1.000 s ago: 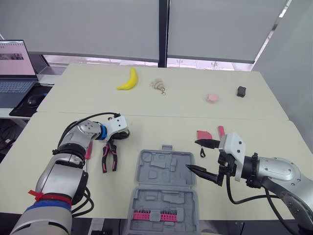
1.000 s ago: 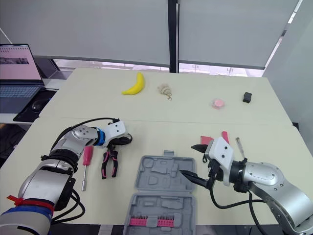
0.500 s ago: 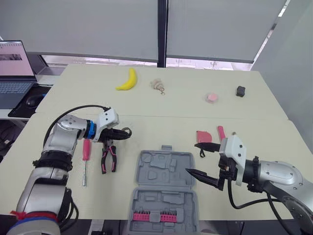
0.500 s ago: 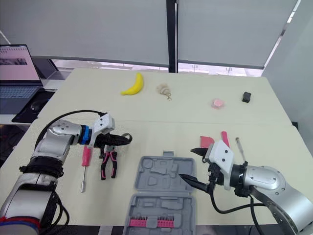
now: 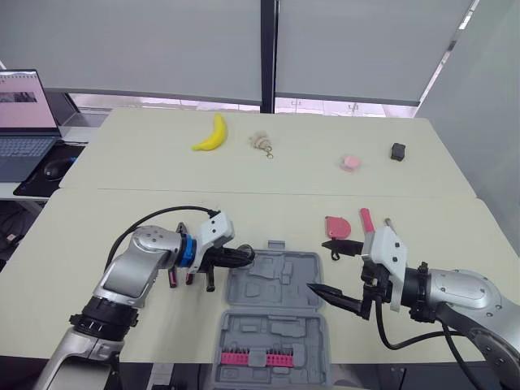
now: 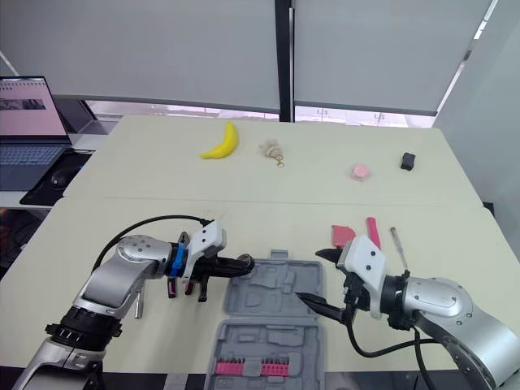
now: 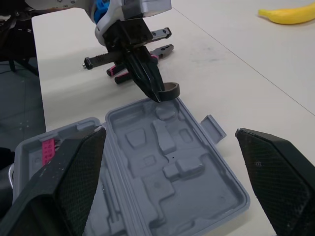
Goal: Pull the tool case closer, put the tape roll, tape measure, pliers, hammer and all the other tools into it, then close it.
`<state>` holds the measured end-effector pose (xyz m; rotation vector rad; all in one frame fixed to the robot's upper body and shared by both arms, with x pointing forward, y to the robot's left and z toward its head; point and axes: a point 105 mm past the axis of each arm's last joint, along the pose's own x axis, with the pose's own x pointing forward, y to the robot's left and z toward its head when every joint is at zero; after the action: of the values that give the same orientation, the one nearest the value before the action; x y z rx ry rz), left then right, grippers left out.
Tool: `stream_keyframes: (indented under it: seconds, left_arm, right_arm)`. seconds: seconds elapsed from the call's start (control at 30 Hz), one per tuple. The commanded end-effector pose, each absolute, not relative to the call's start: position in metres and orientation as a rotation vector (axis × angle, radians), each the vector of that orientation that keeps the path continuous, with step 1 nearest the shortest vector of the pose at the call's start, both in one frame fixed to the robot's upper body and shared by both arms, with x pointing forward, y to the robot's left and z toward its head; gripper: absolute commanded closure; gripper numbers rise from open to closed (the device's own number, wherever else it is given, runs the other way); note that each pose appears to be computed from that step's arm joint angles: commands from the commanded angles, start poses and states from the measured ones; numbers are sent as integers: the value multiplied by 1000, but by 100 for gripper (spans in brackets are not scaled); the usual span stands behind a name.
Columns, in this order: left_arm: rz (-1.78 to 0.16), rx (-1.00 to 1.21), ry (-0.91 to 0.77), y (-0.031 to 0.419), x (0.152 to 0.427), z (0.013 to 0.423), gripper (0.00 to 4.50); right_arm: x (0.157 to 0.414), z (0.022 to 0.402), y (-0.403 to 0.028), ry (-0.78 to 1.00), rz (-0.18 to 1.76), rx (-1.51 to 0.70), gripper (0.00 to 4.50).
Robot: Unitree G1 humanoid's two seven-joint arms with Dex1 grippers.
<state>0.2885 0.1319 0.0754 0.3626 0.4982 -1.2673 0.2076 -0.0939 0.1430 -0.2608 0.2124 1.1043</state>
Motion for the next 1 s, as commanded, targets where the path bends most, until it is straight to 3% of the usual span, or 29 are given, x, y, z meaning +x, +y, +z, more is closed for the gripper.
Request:
stream_keyframes:
  seconds: [0.03, 1.0]
  left_arm:
    - [-1243, 410, 475, 127, 296, 74, 445]
    - [-1190, 422, 597, 133, 292, 52, 445]
  right_arm:
    - [202, 150, -92, 183, 1116, -284, 0]
    - [202, 147, -94, 198, 1109, -289, 0]
